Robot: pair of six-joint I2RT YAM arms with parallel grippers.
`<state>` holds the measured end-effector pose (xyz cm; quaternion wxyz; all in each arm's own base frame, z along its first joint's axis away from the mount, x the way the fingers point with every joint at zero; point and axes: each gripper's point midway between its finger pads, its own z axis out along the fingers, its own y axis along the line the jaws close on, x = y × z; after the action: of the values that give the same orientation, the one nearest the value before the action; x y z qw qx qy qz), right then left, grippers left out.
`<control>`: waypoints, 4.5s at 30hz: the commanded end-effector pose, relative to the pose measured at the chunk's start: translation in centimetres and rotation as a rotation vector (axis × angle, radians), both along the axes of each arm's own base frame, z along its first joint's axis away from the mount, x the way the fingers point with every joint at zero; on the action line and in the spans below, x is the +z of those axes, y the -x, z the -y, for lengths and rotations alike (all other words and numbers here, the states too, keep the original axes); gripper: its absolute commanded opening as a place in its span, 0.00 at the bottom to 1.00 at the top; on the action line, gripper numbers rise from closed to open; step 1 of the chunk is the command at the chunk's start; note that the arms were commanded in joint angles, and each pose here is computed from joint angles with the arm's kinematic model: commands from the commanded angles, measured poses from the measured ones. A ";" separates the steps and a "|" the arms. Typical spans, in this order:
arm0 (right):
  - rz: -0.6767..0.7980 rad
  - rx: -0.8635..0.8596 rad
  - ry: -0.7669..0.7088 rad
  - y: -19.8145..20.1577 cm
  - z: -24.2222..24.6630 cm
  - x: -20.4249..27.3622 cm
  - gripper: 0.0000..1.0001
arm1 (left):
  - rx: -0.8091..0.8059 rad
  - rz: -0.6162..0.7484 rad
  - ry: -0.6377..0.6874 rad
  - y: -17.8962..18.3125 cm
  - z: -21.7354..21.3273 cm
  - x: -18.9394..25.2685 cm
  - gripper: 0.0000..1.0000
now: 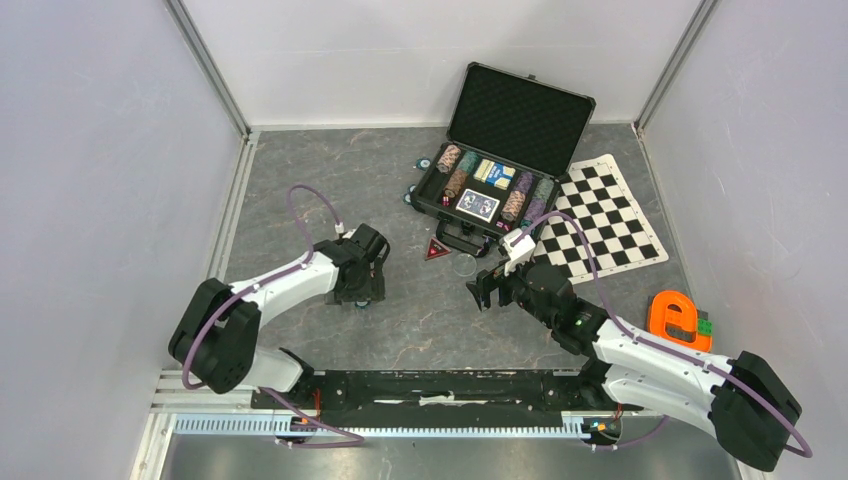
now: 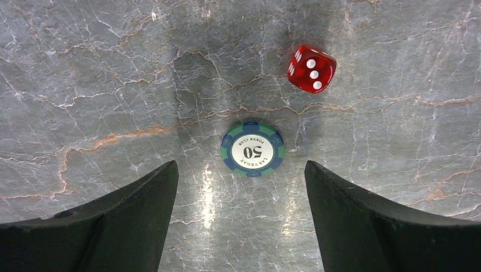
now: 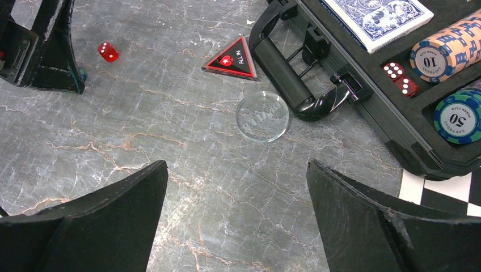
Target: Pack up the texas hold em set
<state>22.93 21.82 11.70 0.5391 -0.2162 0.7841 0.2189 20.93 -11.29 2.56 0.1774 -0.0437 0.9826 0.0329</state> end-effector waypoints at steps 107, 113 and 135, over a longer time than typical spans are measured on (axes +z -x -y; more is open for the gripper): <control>-0.636 0.028 -0.133 -2.4 -4.4 -0.4 0.82 | -0.538 0.397 0.462 -0.8 13.3 4.2 0.38; -0.721 0.059 -0.182 -2.0 -5.8 -0.1 0.80 | -0.555 0.444 0.444 -0.9 13.1 4.2 0.38; -1.004 0.179 -0.343 -0.6 -12.4 -1.2 0.58 | -0.685 0.526 0.486 0.7 13.9 5.6 0.37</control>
<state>23.03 32.53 8.58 0.1027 -0.0523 0.8945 0.4319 19.97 -24.20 6.32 0.3703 0.2095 0.8709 -0.2460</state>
